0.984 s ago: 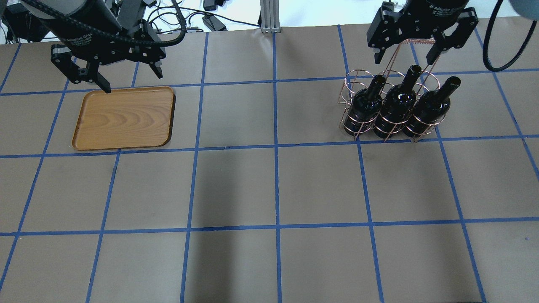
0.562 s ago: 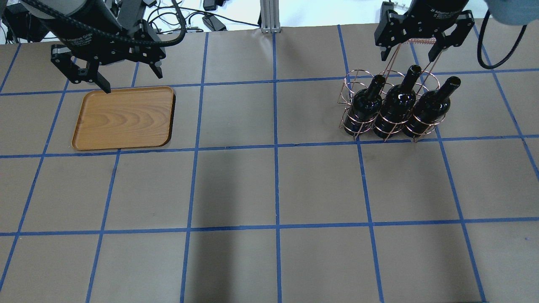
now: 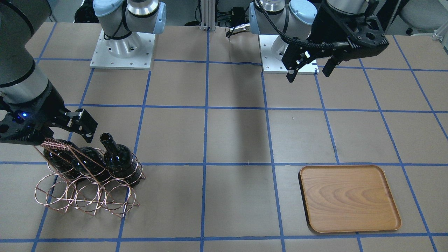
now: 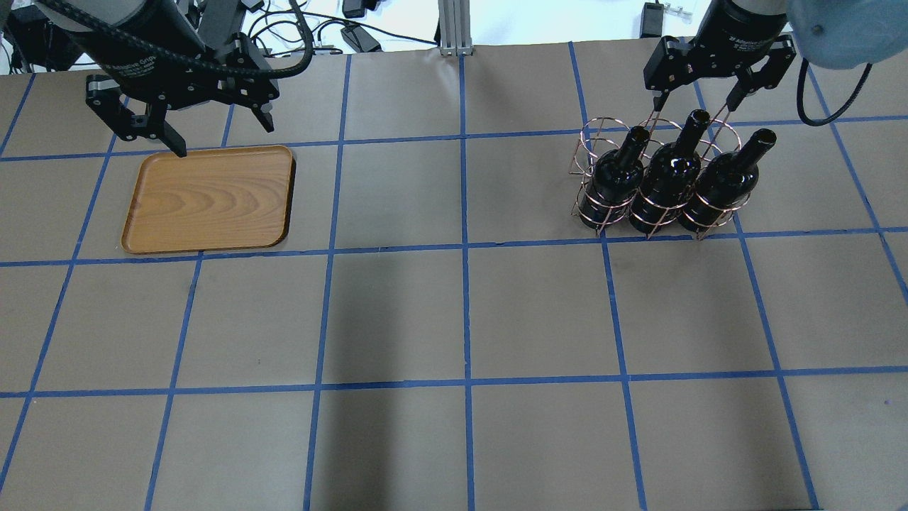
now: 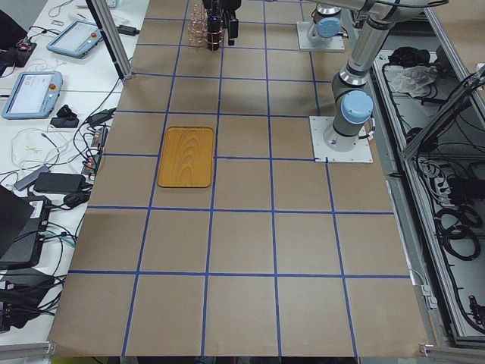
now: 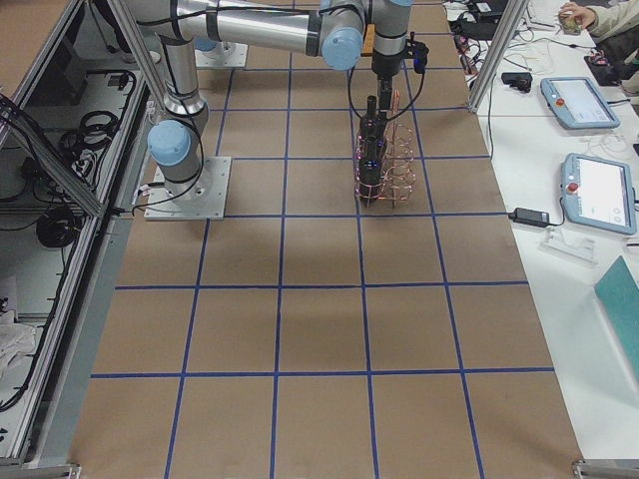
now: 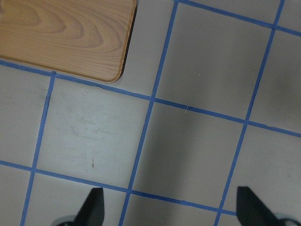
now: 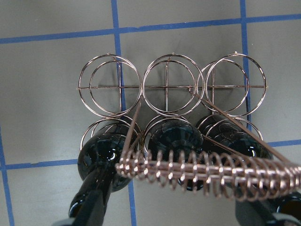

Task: Take wine from basket and place on tray
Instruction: 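Lower the right gripper toward the middle bottle in the copper rack, then close the right gripper on the middle bottle's neck and lift it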

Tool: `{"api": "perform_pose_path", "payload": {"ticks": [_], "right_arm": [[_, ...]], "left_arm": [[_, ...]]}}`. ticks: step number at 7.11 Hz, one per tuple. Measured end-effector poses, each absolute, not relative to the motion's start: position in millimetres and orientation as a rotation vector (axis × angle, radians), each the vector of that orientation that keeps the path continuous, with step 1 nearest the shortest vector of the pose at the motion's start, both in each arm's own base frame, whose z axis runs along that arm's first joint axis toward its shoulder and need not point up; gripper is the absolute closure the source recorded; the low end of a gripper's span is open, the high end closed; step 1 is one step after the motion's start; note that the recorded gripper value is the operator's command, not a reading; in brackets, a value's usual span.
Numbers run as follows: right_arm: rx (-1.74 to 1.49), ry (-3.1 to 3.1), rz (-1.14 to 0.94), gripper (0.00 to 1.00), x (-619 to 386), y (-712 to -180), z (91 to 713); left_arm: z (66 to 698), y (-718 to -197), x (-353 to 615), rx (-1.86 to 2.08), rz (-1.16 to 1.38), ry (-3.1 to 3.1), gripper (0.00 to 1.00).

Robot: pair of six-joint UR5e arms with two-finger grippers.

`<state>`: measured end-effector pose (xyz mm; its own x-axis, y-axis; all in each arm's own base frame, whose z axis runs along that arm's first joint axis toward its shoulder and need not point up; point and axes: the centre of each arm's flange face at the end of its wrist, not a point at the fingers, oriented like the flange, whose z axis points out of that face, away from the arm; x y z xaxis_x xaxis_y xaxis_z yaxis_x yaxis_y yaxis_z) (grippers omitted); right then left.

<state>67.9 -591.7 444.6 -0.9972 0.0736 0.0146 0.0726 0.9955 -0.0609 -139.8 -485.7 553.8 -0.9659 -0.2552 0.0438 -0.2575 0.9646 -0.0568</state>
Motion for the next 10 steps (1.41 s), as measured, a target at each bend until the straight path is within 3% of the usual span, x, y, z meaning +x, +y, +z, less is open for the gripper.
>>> {"api": "perform_pose_path", "payload": {"ticks": [7,10], "right_arm": [[0.000,-3.113,0.066,0.04,57,-603,404],[-0.018,-3.125,0.049,0.22,46,-602,397]], "left_arm": [[554,-486,-140,0.401,0.096,-3.078,0.00],[554,-486,-140,0.401,0.097,-3.079,0.00]]}}
